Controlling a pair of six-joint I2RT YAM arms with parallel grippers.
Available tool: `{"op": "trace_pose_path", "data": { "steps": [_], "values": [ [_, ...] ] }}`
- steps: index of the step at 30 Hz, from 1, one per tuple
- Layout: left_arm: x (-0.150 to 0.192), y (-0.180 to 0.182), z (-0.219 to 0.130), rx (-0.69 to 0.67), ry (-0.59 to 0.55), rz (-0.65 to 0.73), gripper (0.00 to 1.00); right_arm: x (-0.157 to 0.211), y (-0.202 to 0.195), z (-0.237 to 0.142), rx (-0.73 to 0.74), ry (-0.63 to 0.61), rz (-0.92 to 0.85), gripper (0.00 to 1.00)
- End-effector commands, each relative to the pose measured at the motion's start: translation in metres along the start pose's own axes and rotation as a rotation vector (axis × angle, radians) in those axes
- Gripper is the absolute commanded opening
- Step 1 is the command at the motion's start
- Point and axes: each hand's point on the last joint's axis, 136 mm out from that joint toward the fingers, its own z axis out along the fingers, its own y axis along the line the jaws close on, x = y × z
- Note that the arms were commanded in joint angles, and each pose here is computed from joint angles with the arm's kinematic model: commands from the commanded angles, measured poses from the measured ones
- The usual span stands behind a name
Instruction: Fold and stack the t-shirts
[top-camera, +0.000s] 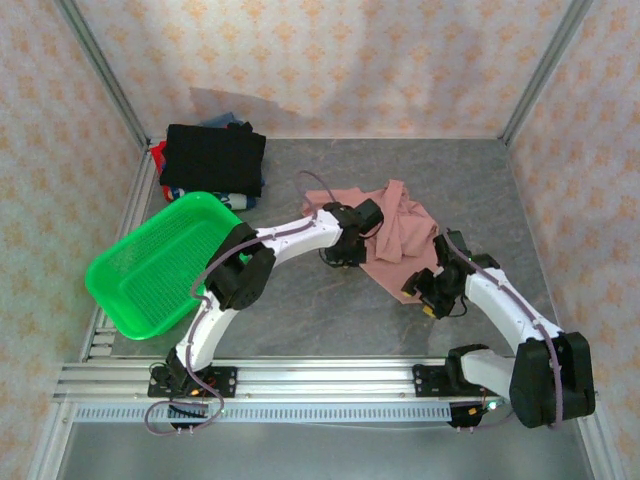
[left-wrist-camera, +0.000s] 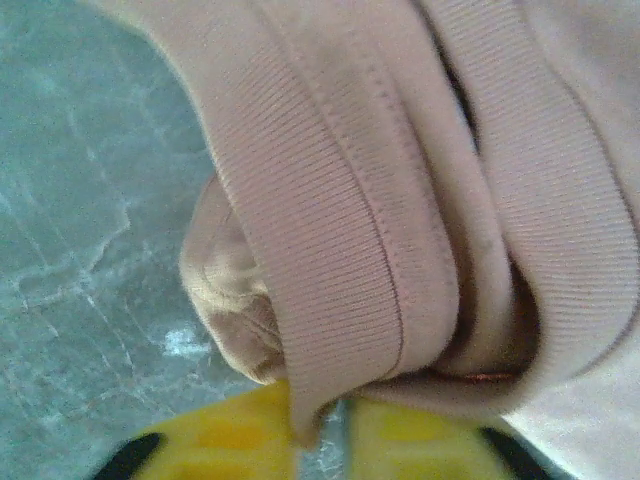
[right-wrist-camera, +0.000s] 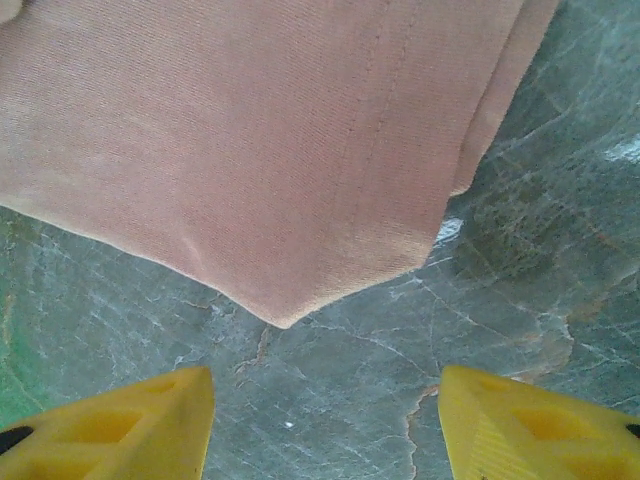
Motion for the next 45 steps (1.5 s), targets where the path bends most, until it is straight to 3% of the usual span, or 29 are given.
{"op": "trace_pose_path", "data": {
  "steps": [1,11,23,27,32,37,45],
  "values": [
    [-0.005,0.008,-0.010,-0.025,-0.021,0.014,0.00,-0.001,-0.008,0.001,0.027,-0.032,0.007,0.61],
    [-0.014,-0.007,-0.050,0.110,-0.068,-0.001,0.00,-0.008,-0.003,0.008,0.009,-0.043,0.027,0.57],
    [-0.021,-0.015,-0.073,0.185,-0.086,-0.011,0.00,-0.025,0.007,0.029,0.018,-0.033,0.039,0.48],
    [-0.026,-0.016,-0.082,0.210,-0.102,-0.019,0.00,-0.035,0.007,0.035,0.041,-0.051,0.050,0.33],
    [-0.035,-0.015,-0.101,0.245,-0.131,-0.034,0.00,-0.053,0.013,0.034,0.065,-0.100,0.048,0.04],
    [-0.046,-0.003,-0.129,0.275,-0.180,-0.061,0.00,-0.075,0.030,-0.005,0.049,-0.218,0.005,0.00],
    [-0.081,0.033,-0.209,0.353,-0.323,-0.138,0.00,-0.106,0.065,-0.115,-0.058,-0.403,-0.058,0.00]
  ]
}}
